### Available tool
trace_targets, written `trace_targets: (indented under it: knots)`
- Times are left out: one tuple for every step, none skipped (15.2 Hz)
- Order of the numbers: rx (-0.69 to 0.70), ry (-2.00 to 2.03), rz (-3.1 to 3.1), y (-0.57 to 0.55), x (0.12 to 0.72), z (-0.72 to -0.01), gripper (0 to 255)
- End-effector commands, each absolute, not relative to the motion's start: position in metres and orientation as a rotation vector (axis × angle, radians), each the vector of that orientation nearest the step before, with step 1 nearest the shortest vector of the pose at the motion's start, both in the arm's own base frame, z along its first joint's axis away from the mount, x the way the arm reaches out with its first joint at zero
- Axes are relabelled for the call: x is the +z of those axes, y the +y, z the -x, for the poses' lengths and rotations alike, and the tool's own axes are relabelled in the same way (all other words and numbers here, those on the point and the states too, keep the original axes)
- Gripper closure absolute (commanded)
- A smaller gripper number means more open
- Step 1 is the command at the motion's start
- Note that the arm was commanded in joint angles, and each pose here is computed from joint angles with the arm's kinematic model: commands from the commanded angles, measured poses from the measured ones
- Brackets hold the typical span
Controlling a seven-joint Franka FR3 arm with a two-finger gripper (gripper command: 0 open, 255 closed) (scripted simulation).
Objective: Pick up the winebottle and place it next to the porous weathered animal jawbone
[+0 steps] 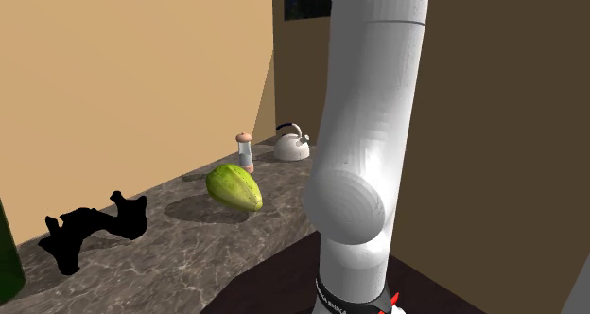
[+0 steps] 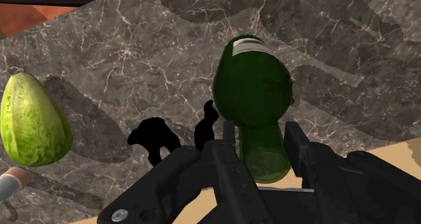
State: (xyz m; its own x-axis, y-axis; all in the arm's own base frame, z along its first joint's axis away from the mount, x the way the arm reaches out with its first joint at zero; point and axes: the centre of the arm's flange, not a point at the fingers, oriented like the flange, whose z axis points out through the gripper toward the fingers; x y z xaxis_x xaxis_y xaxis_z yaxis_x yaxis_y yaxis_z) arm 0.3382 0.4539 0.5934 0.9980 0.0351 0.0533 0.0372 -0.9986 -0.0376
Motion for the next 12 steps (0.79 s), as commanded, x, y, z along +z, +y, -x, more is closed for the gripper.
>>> trace_targets:
  knots:
    - [-0.083, -0.056, 3.101, 0.454, 0.582, -0.337, 255]
    - [-0.083, -0.056, 3.101, 0.454, 0.577, -0.337, 255]
    - [-0.083, -0.056, 3.101, 0.454, 0.571, -0.337, 255]
    - [-0.083, -0.056, 3.101, 0.454, 0.566, -0.337, 255]
    - [-0.083, -0.056, 3.101, 0.454, 0.561, -0.337, 255]
    - [-0.083, -0.056, 3.101, 0.454, 0.556, -0.337, 255]
    - [-0.083, -0.056, 3.101, 0.454, 0.550, -0.337, 255]
    - [-0.083, -0.056, 3.101, 0.454, 0.545, -0.337, 255]
    - [-0.083, -0.056, 3.101, 0.454, 0.540, -0.337, 255]
    - [-0.083, -0.056, 3.101, 0.454, 0.534, -0.337, 255]
    - [-0.083, -0.056, 3.101, 0.454, 0.529, -0.337, 255]
    - [-0.083, -0.056, 3.101, 0.454, 0.524, -0.337, 255]
